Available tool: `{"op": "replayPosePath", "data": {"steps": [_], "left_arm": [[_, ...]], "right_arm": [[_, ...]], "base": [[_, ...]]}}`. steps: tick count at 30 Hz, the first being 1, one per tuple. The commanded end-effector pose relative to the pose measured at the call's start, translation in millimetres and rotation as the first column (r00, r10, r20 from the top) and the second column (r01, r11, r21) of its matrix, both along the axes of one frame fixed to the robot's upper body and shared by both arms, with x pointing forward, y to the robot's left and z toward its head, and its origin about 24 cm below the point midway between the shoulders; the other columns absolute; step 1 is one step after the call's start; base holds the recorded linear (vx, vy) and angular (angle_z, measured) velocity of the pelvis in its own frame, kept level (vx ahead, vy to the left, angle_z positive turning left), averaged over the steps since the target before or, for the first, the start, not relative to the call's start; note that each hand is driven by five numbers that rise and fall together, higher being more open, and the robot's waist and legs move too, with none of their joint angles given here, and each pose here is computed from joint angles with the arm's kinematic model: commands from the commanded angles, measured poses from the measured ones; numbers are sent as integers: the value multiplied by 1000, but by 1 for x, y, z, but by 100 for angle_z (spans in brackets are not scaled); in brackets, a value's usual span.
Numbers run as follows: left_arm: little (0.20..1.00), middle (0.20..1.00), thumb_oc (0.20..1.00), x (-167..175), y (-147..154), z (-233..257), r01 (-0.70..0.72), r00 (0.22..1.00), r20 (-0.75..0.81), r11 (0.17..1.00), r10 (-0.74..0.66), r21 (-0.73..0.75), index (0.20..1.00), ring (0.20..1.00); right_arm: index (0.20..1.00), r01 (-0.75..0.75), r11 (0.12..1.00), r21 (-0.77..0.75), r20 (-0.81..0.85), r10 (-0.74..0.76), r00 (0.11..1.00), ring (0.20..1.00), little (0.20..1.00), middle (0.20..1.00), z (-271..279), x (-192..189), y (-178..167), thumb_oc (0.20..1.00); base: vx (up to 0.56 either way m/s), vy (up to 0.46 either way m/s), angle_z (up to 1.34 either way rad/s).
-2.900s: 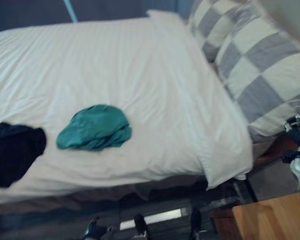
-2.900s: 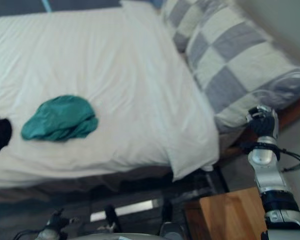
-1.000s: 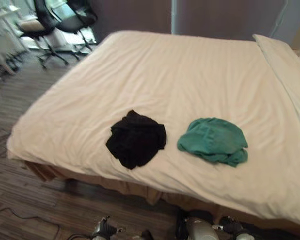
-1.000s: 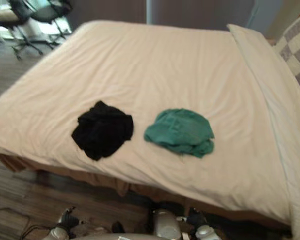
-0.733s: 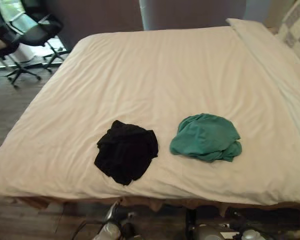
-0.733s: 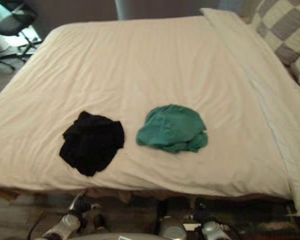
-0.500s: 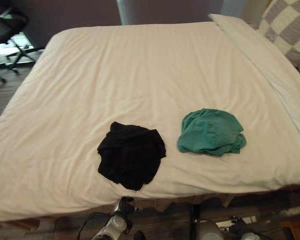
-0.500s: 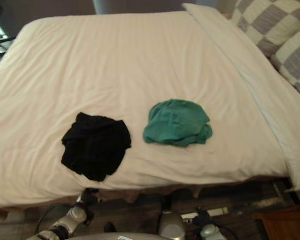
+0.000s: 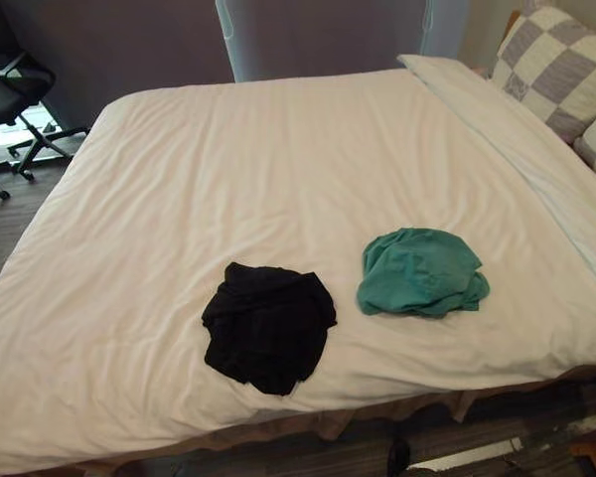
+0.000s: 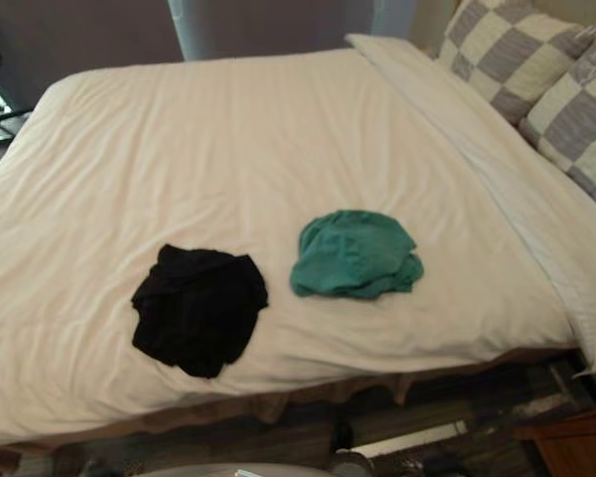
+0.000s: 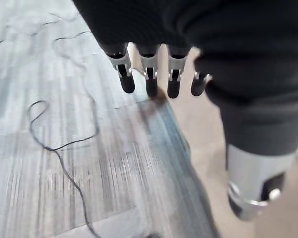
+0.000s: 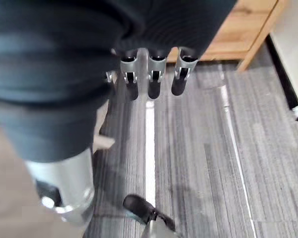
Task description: Tidy up the quilt and then pick up the clothes from the bed and put them into the laundry hamper.
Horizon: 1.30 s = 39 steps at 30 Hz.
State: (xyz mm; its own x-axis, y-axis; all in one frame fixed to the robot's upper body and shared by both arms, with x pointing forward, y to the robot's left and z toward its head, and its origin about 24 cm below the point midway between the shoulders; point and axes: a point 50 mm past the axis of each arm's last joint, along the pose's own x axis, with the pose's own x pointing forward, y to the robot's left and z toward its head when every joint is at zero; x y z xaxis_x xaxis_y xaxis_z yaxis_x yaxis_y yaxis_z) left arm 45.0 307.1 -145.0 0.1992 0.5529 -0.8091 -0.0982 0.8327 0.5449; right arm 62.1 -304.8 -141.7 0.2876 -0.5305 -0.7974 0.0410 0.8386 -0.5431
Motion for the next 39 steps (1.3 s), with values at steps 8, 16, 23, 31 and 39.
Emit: {"op": "replayPosePath", "data": {"steps": [8,16,23,31,39], "left_arm": [[1000,1000,1000,139,82,145,88,752,494,809,-436,581,1000,1000],[1000,1000,1000,185,91,220,292,571,348,580,-744,760,1000,1000],[1000,1000,1000,225,-2,220,495,207,282,349,-937,796,1000,1000],[1000,1000,1000,260,-38,222,518,117,206,237,-972,822,1000,1000],[200,200,200,304,-62,249,475,62,33,58,-998,878,200,200]], "right_arm": [[1000,-68,884,-462,544,343,766,1000,1000,1000,126,117,-55,1000],[1000,-298,531,-794,378,813,442,1000,1000,1000,221,184,-32,1000],[1000,-308,315,-898,290,949,126,1000,1000,1000,266,215,26,1000],[1000,-244,244,-939,270,959,-82,1000,1000,1000,299,240,75,1000],[1000,-60,196,-979,205,931,-301,1000,1000,1000,367,262,124,1000]], "base": [[7,-3,5],[7,6,-2],[17,-3,-1],[-129,-18,-9],[-136,-26,-4]]}}
